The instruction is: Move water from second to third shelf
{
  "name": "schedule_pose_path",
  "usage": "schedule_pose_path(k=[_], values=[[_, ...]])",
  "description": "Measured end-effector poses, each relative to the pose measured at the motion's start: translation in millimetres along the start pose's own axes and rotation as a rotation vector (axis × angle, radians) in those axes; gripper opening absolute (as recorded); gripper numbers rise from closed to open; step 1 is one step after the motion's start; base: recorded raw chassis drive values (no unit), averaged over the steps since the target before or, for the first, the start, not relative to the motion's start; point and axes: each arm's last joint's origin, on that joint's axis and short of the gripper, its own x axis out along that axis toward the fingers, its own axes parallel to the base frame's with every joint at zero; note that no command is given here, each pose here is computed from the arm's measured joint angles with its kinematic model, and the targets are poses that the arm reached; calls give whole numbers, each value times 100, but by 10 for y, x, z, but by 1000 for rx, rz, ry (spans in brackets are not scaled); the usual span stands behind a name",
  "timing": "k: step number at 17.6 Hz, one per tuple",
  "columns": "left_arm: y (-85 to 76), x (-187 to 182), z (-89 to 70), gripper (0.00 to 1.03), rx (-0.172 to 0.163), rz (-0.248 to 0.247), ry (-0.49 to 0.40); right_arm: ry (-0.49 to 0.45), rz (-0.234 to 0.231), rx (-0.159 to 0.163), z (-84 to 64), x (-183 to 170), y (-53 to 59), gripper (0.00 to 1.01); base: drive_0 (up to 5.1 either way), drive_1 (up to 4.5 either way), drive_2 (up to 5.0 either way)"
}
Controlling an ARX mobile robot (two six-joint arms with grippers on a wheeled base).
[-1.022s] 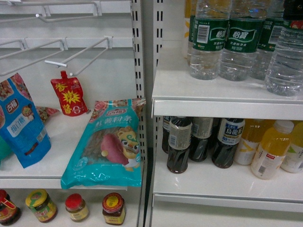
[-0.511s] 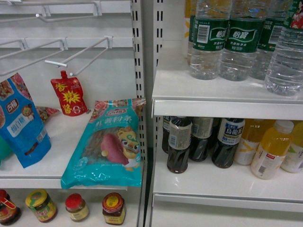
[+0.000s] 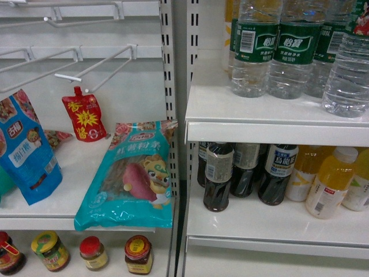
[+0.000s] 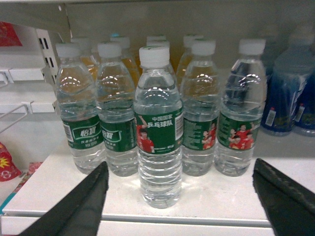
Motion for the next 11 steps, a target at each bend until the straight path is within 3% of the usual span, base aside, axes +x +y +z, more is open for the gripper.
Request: schedule_pose_path(k=[3, 5, 6, 8, 9, 11], values=[[0, 0, 0, 98, 0, 0, 0, -29, -21, -16, -337, -342, -79, 59, 0, 0, 0], [0, 0, 0, 98, 0, 0, 0, 15, -17, -22, -528, -414, -83, 42, 0, 0, 0], [0, 0, 0, 98, 0, 0, 0, 31, -17, -23, -621, -474, -85, 29, 0, 0, 0], [0, 0, 0, 98, 0, 0, 0, -2, -16, -23, -634, -561, -84, 9, 0, 0, 0], [0, 0, 0, 98, 0, 0, 0, -6, -16, -25, -671, -609, -84, 2, 0, 0, 0], [0, 0, 0, 98, 0, 0, 0, 15, -17, -27, -762, -665, -86, 2, 0, 0, 0]])
